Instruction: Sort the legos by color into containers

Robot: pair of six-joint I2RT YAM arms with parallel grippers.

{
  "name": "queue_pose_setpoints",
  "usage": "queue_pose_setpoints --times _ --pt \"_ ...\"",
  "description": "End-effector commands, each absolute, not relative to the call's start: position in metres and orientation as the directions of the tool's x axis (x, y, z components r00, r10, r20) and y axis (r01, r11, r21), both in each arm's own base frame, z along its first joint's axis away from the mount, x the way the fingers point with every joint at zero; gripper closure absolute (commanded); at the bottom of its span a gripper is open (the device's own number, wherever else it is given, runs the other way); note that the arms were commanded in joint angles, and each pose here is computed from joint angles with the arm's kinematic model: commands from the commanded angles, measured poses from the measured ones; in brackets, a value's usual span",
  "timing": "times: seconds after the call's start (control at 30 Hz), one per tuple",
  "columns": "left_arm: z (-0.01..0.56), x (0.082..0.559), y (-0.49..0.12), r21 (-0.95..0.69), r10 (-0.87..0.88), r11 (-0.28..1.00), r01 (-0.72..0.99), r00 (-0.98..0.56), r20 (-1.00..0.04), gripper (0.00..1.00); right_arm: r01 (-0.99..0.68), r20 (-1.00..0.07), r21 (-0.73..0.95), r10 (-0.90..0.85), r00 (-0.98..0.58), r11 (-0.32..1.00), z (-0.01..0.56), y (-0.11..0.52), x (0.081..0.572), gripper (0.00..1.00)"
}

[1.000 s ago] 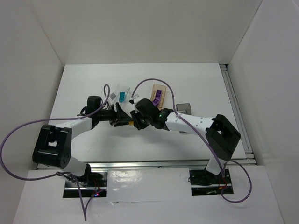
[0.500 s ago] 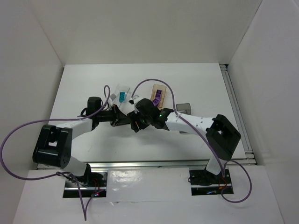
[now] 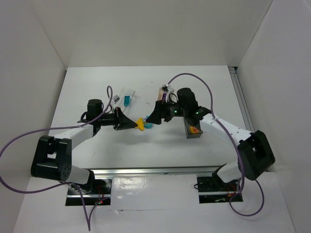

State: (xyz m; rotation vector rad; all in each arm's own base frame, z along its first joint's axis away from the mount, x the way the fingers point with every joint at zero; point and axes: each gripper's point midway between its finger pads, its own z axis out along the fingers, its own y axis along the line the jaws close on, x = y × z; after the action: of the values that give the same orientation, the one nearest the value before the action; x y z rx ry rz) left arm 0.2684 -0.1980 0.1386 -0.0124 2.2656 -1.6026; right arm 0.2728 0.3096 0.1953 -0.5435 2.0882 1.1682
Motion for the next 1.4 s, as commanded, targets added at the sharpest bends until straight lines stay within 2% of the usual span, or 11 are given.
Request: queue_pose_setpoints --times 0.0,0.4,0.63,0.67,0.7,0.8,0.97,1.1,1.17,1.23,1.37 --pt "0.168 0.268 -0.203 -0.880 -0.157 0.295 0.372 -0.890 -0.429 1.00 -0.691 -0.693 0.680 -0.093 -0.715 0.247 0.207 0.333 0.244 0.14" --pt "0.187 0.257 -0.213 -0.863 -0.114 0.231 0.450 -0.868 -0.483 1.00 -0.668 -0.666 0.720 -0.083 -0.741 0.187 0.199 0.350 0.255 0.16" --pt "0.190 0.254 -0.216 -0.860 -0.104 0.216 0.463 -0.865 -0.491 1.00 -0.663 -0.655 0.742 -0.103 -0.748 0.096 0.199 0.357 0.252 0.34" --pt "0.191 0.254 -0.216 -0.859 -0.104 0.215 0.465 -0.863 -0.494 1.00 -0.658 -0.652 0.748 -0.096 -0.752 0.081 0.199 0.359 0.251 0.49" --pt "0.191 0.254 -0.216 -0.859 -0.104 0.215 0.465 -0.863 -0.494 1.00 -0.658 -0.652 0.748 -0.096 -0.752 0.081 0.199 0.359 0.251 0.49" --pt "0.189 0.256 -0.215 -0.857 -0.104 0.228 0.463 -0.863 -0.494 1.00 -0.654 -0.650 0.750 -0.076 -0.757 0.098 0.198 0.358 0.253 0.73" --pt "0.190 0.262 -0.214 -0.853 -0.117 0.273 0.445 -0.864 -0.489 1.00 -0.606 -0.647 0.736 0.048 -0.761 0.301 0.195 0.312 0.282 0.82" --pt "0.185 0.266 -0.212 -0.868 -0.114 0.266 0.420 -0.880 -0.461 1.00 -0.439 -0.618 0.685 0.145 -0.773 0.581 0.175 0.251 0.296 0.82" --pt "0.179 0.270 -0.211 -0.876 -0.131 0.290 0.387 -0.890 -0.436 1.00 -0.304 -0.672 0.585 0.240 -0.700 0.752 0.178 0.210 0.310 0.82" --pt "0.183 0.276 -0.221 -0.866 -0.127 0.314 0.390 -0.886 -0.446 1.00 -0.015 -0.697 0.420 0.311 -0.646 0.908 0.157 0.147 0.315 0.82" --pt "0.175 0.291 -0.257 -0.815 -0.112 0.480 0.325 -0.899 -0.424 1.00 0.211 -0.733 0.276 0.347 -0.585 0.938 0.148 0.082 0.310 0.82"
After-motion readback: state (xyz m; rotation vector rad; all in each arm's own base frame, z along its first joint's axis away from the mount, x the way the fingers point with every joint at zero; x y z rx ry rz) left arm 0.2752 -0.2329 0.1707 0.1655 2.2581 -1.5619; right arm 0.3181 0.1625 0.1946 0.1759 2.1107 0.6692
